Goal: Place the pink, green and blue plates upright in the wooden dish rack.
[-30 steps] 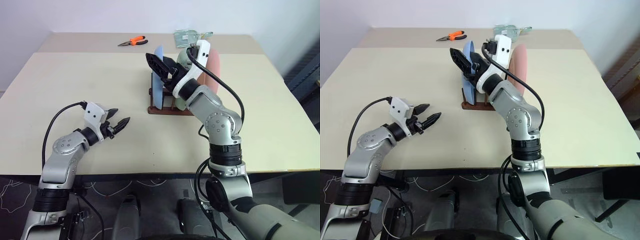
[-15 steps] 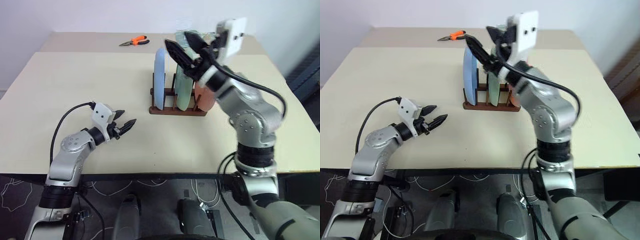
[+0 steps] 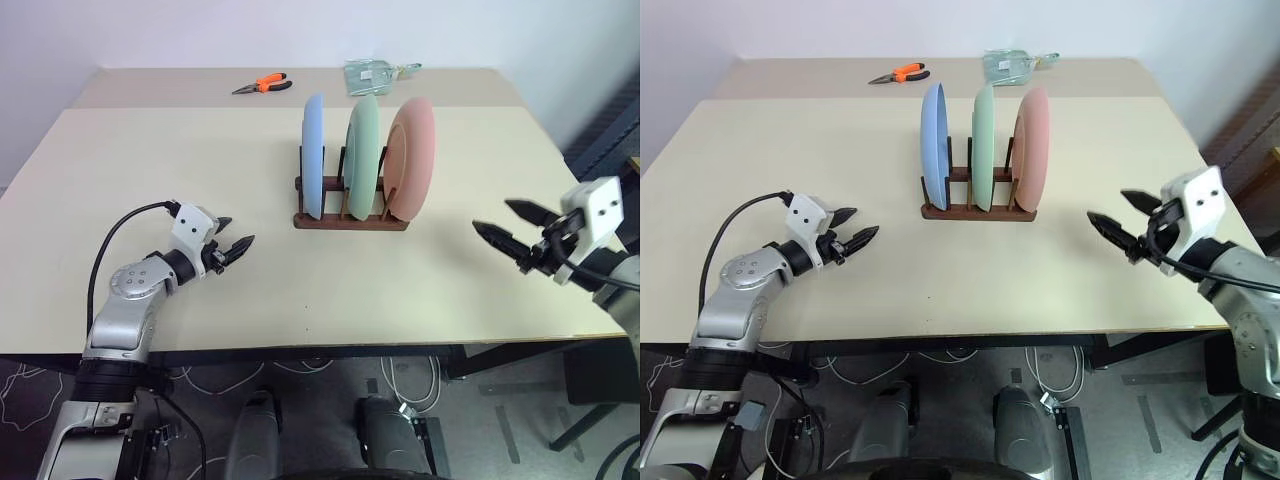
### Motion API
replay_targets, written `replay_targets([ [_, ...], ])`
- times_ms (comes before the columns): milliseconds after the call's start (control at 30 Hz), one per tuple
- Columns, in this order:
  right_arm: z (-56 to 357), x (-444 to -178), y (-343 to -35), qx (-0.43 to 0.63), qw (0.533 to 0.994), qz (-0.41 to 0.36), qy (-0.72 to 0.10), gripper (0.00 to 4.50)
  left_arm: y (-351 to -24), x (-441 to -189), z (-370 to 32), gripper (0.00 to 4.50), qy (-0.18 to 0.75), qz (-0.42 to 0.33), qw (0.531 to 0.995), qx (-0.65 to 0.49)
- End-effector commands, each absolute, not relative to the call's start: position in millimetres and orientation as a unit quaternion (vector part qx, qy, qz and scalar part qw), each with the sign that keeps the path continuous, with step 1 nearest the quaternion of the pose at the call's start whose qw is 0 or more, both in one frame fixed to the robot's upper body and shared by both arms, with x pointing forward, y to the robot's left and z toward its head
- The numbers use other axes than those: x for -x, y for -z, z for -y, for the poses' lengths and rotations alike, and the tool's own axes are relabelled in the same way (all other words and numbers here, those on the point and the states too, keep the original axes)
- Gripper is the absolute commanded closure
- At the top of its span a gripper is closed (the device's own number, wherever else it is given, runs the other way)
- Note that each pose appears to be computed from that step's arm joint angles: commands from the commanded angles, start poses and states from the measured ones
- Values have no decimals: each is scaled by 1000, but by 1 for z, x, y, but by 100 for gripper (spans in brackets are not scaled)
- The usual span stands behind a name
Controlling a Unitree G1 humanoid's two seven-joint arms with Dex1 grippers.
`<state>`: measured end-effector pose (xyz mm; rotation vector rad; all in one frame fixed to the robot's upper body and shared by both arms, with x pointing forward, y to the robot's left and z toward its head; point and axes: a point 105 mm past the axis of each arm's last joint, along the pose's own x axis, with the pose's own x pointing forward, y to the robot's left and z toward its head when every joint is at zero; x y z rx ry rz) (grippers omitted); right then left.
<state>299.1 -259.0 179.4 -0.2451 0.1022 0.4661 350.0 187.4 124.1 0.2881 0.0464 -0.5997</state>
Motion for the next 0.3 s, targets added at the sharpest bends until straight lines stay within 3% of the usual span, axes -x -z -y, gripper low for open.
replay_targets([
  [33,258,-307,-177,158,959,-29,-233,112,-132,-344,-188,150,292,-2,945,-148],
  [300,258,-325,-173,150,961,-8,-231,112,-132,-335,-190,150,271,0,951,-147],
])
